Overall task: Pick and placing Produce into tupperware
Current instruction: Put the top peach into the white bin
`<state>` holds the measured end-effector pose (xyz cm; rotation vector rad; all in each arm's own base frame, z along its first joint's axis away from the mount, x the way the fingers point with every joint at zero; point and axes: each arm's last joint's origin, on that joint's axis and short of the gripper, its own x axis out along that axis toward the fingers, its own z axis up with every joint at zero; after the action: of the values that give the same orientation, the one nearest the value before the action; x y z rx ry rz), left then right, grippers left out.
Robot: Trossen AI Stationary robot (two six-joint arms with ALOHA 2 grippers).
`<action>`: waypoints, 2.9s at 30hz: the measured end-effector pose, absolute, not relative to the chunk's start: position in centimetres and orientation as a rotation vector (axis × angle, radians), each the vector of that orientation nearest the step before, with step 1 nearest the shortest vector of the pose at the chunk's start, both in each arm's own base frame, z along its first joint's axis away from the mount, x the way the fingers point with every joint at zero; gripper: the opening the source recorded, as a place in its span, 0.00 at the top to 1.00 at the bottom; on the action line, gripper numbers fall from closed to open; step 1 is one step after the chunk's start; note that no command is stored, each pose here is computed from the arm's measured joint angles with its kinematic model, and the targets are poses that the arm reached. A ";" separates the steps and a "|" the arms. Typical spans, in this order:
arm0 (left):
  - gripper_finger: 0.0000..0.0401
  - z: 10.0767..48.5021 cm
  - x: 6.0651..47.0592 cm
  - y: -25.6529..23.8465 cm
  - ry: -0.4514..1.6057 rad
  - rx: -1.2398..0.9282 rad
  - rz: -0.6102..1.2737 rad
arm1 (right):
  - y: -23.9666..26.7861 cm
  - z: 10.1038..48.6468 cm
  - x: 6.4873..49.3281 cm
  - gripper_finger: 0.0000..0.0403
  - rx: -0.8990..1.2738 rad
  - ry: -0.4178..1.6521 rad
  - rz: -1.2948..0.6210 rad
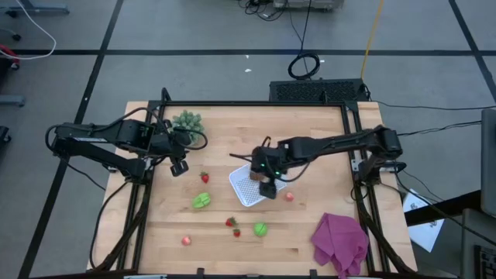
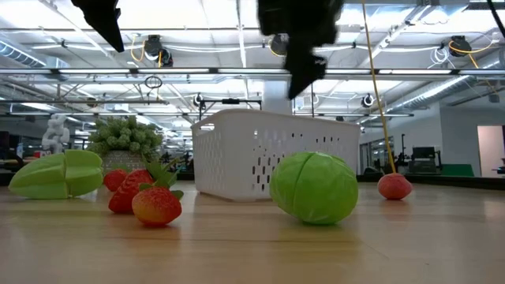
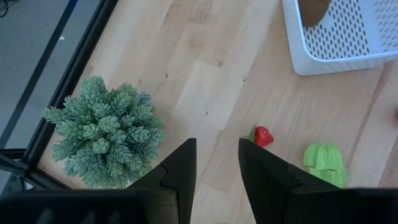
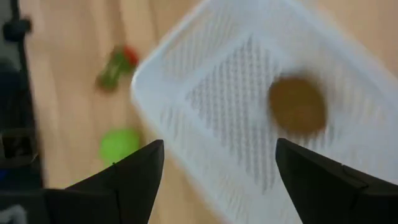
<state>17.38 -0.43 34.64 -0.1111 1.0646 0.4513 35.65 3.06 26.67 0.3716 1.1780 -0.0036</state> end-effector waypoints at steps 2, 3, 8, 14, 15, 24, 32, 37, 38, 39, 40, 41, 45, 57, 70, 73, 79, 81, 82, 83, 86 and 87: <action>0.69 34.6 17.4 -0.4 1.066 -0.113 0.451 | 3.9 27.2 34.3 0.26 0.419 1.249 -0.044; 0.69 34.6 17.4 -0.4 1.066 -0.116 0.448 | 4.3 27.4 33.7 0.26 0.443 1.285 -0.069; 0.69 34.6 17.4 -0.5 1.061 -0.123 0.447 | 6.8 27.6 32.1 0.26 0.507 1.367 -0.176; 0.69 34.7 17.5 -0.5 1.051 -0.137 0.435 | 9.1 25.7 31.2 0.26 0.448 1.396 -0.274; 0.69 34.7 17.5 -0.5 1.052 -0.140 0.431 | 9.2 25.1 30.9 0.26 0.450 1.413 -0.296; 0.69 34.7 17.5 -0.5 1.053 -0.140 0.430 | 8.3 19.7 28.9 0.26 0.472 1.514 -0.409; 0.69 34.7 17.5 -0.5 1.053 -0.140 0.430 | 6.7 16.8 28.7 0.26 0.532 1.482 -0.393; 0.69 34.7 17.5 -0.5 1.053 -0.139 0.430 | 6.1 16.1 28.7 0.26 0.539 1.461 -0.381; 0.69 34.7 17.5 -0.5 1.053 -0.140 0.430 | 6.1 16.1 28.8 0.26 0.538 1.454 -0.374; 0.69 34.7 17.5 -0.5 1.053 -0.140 0.430 | 6.1 16.1 28.9 0.26 0.533 1.449 -0.366; 0.69 34.7 17.5 -0.5 1.053 -0.139 0.430 | 6.1 16.2 28.9 0.26 0.529 1.444 -0.359; 0.69 34.7 17.5 -0.5 1.053 -0.139 0.430 | 6.1 16.2 29.0 0.26 0.526 1.441 -0.355; 0.69 34.7 17.5 -0.5 1.053 -0.139 0.430 | 6.1 16.2 29.2 0.26 0.530 1.415 -0.344; 0.69 34.7 17.5 -0.5 1.053 -0.139 0.430 | 6.1 16.2 29.2 0.26 0.509 1.402 -0.368; 0.69 34.7 17.5 -0.5 1.054 -0.139 0.429 | 6.1 15.4 28.8 0.26 0.527 1.400 -0.374; 0.69 34.7 17.5 -0.5 1.054 -0.139 0.429 | 6.0 14.8 28.5 0.26 0.539 1.401 -0.375; 0.69 34.7 17.5 -0.5 1.053 -0.141 0.429 | 6.0 14.8 28.5 0.26 0.541 1.402 -0.377; 0.69 34.7 17.5 -0.5 1.053 -0.144 0.431 | 6.0 14.8 28.5 0.26 0.536 1.399 -0.381; 0.69 34.7 17.5 -0.5 1.053 -0.144 0.431 | 6.0 14.8 28.5 0.26 0.536 1.399 -0.381; 0.69 34.7 17.5 -0.5 1.053 -0.144 0.431 | 6.0 14.8 28.5 0.27 0.536 1.399 -0.382; 0.69 34.7 17.5 -0.5 1.053 -0.145 0.432 | 6.0 14.7 28.5 0.30 0.539 1.399 -0.385; 0.69 34.7 17.5 -0.5 1.053 -0.145 0.432 | 6.0 14.7 28.5 0.31 0.539 1.398 -0.385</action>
<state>17.54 -0.52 34.68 -0.1447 1.0525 0.4316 28.50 5.99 14.75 0.5386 1.3983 -0.3850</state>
